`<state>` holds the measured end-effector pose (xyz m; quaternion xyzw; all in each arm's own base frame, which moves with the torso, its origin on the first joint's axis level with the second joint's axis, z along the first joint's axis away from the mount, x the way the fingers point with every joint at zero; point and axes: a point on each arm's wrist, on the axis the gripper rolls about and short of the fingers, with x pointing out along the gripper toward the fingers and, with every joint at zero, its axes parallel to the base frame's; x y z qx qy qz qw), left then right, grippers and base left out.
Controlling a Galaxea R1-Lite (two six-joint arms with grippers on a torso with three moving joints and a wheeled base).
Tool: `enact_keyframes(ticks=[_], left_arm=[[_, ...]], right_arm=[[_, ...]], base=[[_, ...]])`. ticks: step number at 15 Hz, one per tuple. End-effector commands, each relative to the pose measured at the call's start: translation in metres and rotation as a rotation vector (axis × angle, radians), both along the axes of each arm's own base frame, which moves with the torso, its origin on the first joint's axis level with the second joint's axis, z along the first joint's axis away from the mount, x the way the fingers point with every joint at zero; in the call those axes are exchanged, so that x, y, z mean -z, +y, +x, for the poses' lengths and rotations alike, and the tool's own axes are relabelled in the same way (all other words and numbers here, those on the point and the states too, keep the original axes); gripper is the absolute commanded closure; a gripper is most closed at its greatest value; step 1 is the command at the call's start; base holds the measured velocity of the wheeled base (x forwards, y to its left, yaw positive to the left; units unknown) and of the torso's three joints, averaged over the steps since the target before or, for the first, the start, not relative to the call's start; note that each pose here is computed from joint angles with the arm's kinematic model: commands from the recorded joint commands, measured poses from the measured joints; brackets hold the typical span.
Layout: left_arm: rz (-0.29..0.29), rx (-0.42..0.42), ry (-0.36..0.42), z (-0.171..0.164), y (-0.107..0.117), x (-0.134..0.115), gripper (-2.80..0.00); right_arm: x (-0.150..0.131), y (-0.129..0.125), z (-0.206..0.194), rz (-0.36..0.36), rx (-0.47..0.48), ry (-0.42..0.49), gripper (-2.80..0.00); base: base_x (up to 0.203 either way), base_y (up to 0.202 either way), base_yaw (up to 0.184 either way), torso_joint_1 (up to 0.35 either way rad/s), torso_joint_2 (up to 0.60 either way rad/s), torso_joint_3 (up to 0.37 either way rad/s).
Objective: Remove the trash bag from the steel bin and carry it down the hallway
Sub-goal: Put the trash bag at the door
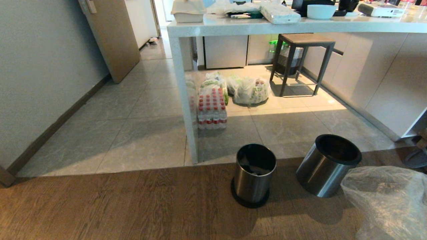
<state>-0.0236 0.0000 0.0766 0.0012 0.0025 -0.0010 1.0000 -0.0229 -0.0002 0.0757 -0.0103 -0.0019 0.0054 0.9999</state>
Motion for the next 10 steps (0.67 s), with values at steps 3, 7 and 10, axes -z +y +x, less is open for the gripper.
enact_keyframes(ticks=[3, 7, 10], left_arm=[[-0.001, 0.0, 0.003, 0.0002, 0.0, 0.0006, 0.0], [-0.004, 0.0, 0.001, 0.0002, 0.0, 0.0004, 0.0], [-0.002, 0.0, 0.006, 0.0002, 0.0, 0.0009, 0.0]], right_arm=[[0.0003, 0.0, 0.0003, -0.001, -0.001, 0.004, 0.0], [0.0003, 0.0, 0.0003, -0.001, -0.001, 0.004, 0.0], [0.0002, 0.0, 0.0003, -0.001, -0.001, 0.002, 0.0]], base=[[0.0, 0.193, 0.001, 0.005, 0.0, 0.0], [0.0, 0.19, 0.0, -0.001, 0.0, 0.004], [0.0, 0.192, 0.002, 0.005, 0.0, 0.002]])
